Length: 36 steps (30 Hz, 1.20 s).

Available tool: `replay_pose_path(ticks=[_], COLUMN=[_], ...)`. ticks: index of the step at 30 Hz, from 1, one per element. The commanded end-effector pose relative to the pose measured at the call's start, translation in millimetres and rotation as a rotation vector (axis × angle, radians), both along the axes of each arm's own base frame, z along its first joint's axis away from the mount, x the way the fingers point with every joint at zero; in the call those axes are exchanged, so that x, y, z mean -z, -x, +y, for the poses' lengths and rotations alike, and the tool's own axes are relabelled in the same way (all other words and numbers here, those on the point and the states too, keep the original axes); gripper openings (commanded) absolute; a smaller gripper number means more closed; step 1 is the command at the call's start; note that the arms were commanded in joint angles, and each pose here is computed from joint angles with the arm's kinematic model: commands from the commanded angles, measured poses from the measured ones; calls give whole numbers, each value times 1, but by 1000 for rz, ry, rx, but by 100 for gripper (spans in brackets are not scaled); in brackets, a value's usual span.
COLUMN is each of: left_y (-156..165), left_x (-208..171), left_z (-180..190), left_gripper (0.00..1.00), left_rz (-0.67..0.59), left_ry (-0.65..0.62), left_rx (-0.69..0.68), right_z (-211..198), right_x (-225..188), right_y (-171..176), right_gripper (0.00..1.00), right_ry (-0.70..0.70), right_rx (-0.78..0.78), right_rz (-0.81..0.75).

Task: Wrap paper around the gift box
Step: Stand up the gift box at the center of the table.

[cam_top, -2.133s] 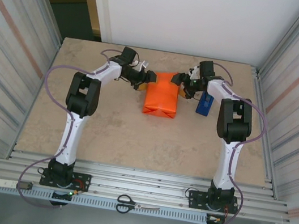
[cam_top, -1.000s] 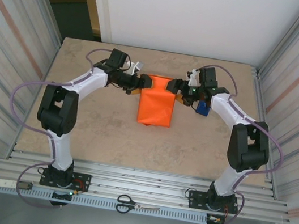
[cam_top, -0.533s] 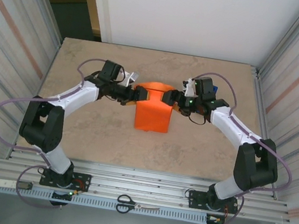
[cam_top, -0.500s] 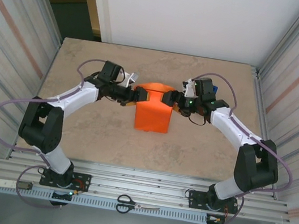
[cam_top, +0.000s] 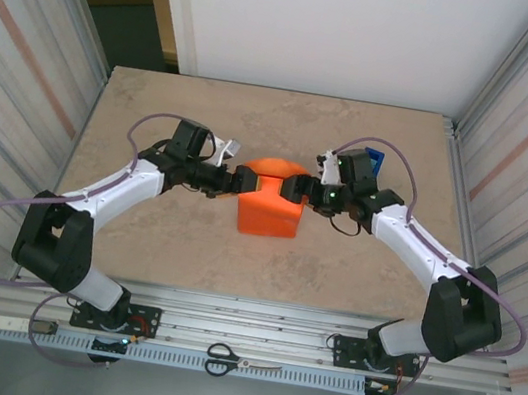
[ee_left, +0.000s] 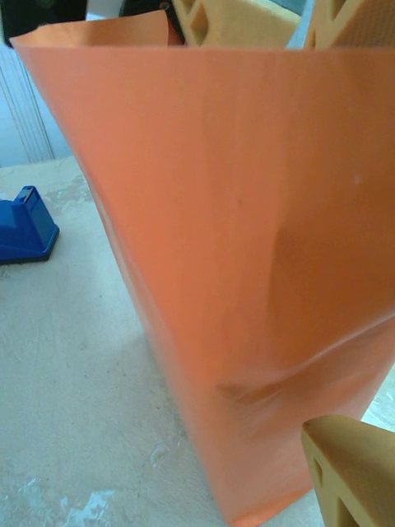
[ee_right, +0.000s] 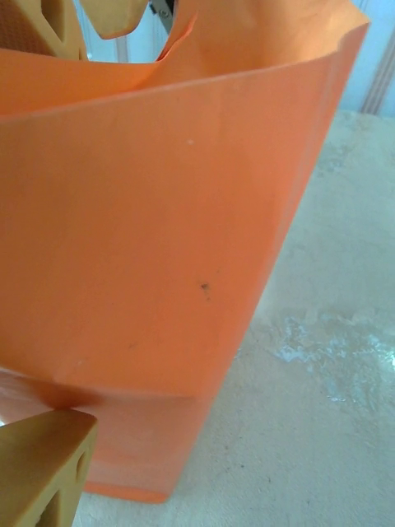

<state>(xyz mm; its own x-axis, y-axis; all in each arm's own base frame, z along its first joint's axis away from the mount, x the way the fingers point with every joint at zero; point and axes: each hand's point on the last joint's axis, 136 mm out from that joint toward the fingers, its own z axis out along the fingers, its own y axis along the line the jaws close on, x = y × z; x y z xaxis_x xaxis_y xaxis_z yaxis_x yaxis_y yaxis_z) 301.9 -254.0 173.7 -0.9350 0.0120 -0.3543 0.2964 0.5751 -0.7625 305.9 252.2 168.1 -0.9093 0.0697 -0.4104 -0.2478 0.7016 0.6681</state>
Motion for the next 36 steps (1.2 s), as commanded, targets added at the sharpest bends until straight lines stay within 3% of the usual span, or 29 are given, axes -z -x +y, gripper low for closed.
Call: replay_pose_path(ticks=[1, 9, 24, 30, 36], left_y=[-4, -4, -4, -7, -11], left_x=[-14, -10, -23, -19, -18], left_z=[2, 0, 0, 1, 1], left_gripper=[97, 94, 96, 95, 91], left_rz=[-80, -159, -256, -272, -280], left_ry=[-14, -121, -120, -136, -140], left_rx=[-7, -7, -7, 0, -12], right_z=[-8, -17, -4, -2, 2], right_x=[0, 22, -36, -29, -36], right_y=[-2, -1, 1, 5, 3], right_gripper=[90, 86, 98, 98, 98], right_ry=[100, 241, 93, 133, 186], right_rx=[23, 54, 13, -32, -44], right_rz=[-80, -127, -254, -359, -572])
